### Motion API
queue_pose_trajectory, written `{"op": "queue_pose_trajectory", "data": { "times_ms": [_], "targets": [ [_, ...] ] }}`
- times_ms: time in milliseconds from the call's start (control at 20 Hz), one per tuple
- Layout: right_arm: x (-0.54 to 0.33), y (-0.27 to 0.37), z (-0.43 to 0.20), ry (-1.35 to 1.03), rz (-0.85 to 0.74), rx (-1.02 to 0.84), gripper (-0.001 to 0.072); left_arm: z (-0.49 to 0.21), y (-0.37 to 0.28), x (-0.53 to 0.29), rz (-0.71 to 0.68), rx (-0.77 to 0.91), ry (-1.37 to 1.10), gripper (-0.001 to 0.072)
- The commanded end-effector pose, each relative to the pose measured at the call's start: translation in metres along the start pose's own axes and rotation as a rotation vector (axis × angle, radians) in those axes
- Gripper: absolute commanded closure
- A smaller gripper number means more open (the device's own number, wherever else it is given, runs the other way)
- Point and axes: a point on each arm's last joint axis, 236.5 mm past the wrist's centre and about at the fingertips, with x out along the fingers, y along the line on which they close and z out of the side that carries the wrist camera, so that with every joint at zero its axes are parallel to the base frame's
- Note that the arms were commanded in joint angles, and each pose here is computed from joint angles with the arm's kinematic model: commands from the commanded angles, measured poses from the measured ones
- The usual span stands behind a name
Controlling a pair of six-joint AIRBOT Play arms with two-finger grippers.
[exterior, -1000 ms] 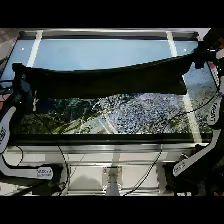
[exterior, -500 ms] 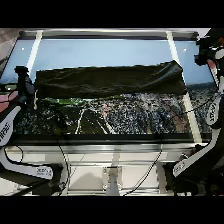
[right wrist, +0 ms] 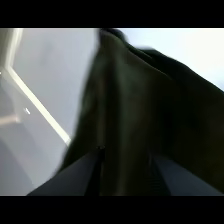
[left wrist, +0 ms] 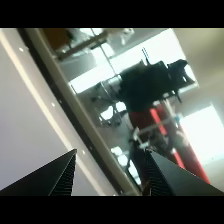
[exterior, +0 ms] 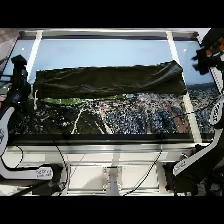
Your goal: Fold the clothes and pants, and hang the long-sleeved shirts on hangers.
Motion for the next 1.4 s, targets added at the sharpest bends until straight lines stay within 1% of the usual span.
{"op": "queue_pose_trajectory", "data": {
  "times_ms": [0, 150, 250, 350, 600, 750, 800, 850, 900, 1350],
  "targets": [
    [0.013, -0.05, -0.045, 0.25, -0.101, 0.008, 0.0385, -0.04, -0.059, -0.023, -0.131, 0.025, 0.229, 0.0211],
    [0.04, -0.061, -0.062, 0.319, -0.104, 0.039, 0.0394, -0.068, -0.089, -0.044, -0.228, 0.05, 0.382, 0.021],
    [0.054, -0.064, -0.075, 0.377, -0.079, 0.064, 0.0404, -0.077, -0.098, -0.05, -0.258, 0.001, 0.431, 0.021],
    [0.065, -0.067, -0.077, 0.386, -0.068, 0.076, 0.0404, -0.078, -0.1, -0.051, -0.266, 0.0, 0.434, 0.021],
    [0.076, -0.059, -0.051, 0.272, -0.022, 0.068, 0.0405, -0.083, -0.103, -0.052, -0.273, 0.0, 0.444, 0.021],
    [0.077, -0.045, -0.043, 0.24, 0.035, 0.078, 0.0408, -0.086, -0.105, -0.053, -0.277, 0.0, 0.45, 0.021],
    [0.078, -0.042, -0.04, 0.226, 0.05, 0.084, 0.0433, -0.087, -0.106, -0.053, -0.278, 0.0, 0.451, 0.021],
    [0.078, -0.04, -0.037, 0.216, 0.056, 0.087, 0.0509, -0.087, -0.106, -0.053, -0.279, 0.0, 0.453, 0.021],
    [0.079, -0.04, -0.036, 0.21, 0.059, 0.088, 0.0521, -0.087, -0.106, -0.053, -0.279, 0.0, 0.453, 0.021],
    [0.075, -0.05, -0.045, 0.256, 0.026, 0.081, 0.0521, -0.087, -0.106, -0.053, -0.278, 0.0, 0.452, 0.021]
  ]
}}
